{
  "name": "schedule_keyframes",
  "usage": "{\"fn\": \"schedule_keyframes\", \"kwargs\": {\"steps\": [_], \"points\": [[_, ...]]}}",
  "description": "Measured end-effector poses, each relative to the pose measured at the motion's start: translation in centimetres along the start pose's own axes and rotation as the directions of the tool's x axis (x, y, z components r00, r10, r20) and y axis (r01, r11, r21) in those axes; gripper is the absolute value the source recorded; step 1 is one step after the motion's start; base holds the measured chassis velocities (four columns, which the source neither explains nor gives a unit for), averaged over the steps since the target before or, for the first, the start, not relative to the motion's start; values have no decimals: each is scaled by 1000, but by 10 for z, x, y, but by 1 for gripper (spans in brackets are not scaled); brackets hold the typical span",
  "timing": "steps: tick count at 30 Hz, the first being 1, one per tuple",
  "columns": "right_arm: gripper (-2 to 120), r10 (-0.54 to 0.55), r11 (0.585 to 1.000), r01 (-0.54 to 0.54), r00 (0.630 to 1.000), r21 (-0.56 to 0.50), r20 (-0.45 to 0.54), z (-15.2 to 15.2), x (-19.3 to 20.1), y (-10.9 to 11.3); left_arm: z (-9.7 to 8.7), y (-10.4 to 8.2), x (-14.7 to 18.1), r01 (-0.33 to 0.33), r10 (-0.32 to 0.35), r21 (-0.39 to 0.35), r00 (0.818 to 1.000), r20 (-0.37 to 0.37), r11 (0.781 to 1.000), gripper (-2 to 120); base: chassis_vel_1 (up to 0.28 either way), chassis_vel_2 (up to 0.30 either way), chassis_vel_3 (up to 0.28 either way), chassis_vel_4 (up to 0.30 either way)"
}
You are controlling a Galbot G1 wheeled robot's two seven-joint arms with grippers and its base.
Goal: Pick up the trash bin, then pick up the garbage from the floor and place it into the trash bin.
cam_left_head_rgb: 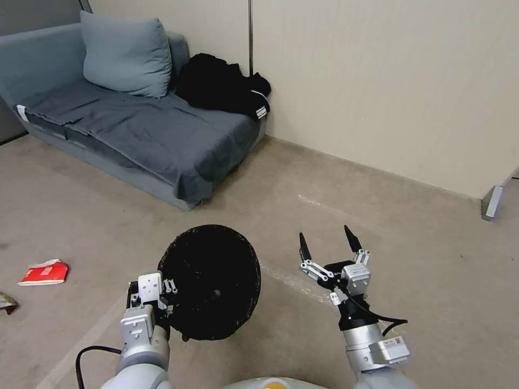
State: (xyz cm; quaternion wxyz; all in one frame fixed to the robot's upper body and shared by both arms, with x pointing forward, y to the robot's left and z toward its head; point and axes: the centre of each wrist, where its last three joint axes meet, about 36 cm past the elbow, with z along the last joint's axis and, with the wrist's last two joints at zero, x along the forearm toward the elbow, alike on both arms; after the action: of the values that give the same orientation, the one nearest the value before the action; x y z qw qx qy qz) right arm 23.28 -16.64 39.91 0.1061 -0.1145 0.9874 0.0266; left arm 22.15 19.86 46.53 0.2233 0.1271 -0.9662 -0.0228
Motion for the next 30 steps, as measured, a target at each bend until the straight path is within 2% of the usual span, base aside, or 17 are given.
{"fn": "schedule_keyframes", "kwargs": {"steps": [10,20,30], "points": [[100,17,999,-16,999,-37,28,3,-3,8,0,-2,1,2,-2,3,1000,-3,1000,1,32,40,41,30],[100,7,999,-6,999,-32,43,6,-6,6,2,-4,0,-2,2,2,1000,-7,1000,1,72,76,80,71],[100,1,1000,0,999,-23,38,10,-6,6,4,-5,-2,-1,1,-2,1000,-10,1000,1,125,124,123,117]]}}
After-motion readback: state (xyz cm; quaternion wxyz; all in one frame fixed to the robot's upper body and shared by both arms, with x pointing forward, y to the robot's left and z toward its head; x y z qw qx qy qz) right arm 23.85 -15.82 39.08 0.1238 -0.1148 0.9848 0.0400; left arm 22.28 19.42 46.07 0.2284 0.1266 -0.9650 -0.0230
